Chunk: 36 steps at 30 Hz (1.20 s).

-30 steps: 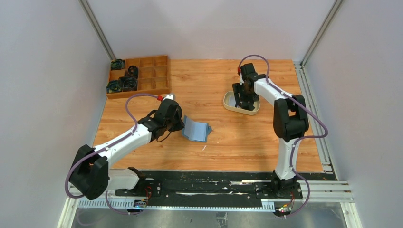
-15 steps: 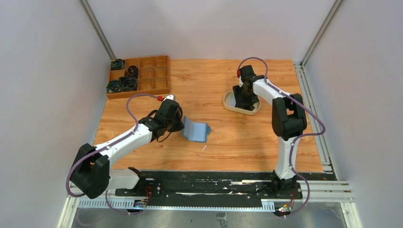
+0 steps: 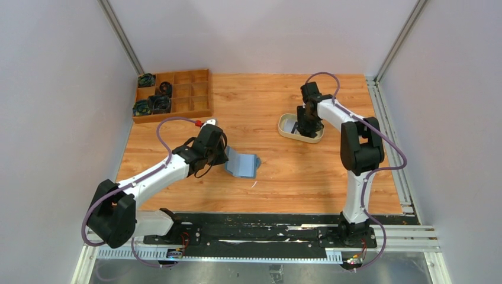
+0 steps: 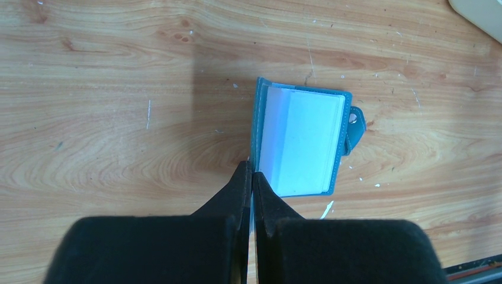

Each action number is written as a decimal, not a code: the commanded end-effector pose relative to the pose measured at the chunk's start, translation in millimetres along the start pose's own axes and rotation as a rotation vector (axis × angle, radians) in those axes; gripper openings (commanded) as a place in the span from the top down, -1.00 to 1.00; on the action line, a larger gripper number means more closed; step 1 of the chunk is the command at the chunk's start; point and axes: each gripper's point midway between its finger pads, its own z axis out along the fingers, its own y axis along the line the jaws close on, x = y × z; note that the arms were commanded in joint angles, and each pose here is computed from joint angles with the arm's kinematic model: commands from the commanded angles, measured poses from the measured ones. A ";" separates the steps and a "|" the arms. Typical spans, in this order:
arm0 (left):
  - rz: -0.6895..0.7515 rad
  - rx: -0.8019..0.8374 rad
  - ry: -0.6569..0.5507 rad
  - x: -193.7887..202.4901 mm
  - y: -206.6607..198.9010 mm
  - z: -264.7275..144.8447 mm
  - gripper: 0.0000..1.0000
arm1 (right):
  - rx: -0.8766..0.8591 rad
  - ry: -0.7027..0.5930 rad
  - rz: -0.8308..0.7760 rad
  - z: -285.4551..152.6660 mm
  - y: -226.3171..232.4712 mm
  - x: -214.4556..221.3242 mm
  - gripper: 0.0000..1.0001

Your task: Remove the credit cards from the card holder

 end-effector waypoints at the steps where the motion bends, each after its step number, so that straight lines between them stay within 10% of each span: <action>1: 0.005 0.002 -0.044 -12.3 -3.0 -8.1 1.00 | 0.044 0.064 0.152 0.2 -12.7 23.8 0.00; 15: 0.006 0.002 -0.047 -11.3 -0.8 -9.5 1.00 | 0.128 0.079 0.189 -5.2 -14.9 28.7 -0.45; 36: 0.009 -0.003 -0.058 -11.6 1.9 -12.3 1.00 | 0.285 -0.088 0.131 -8.8 -21.2 -11.5 -0.49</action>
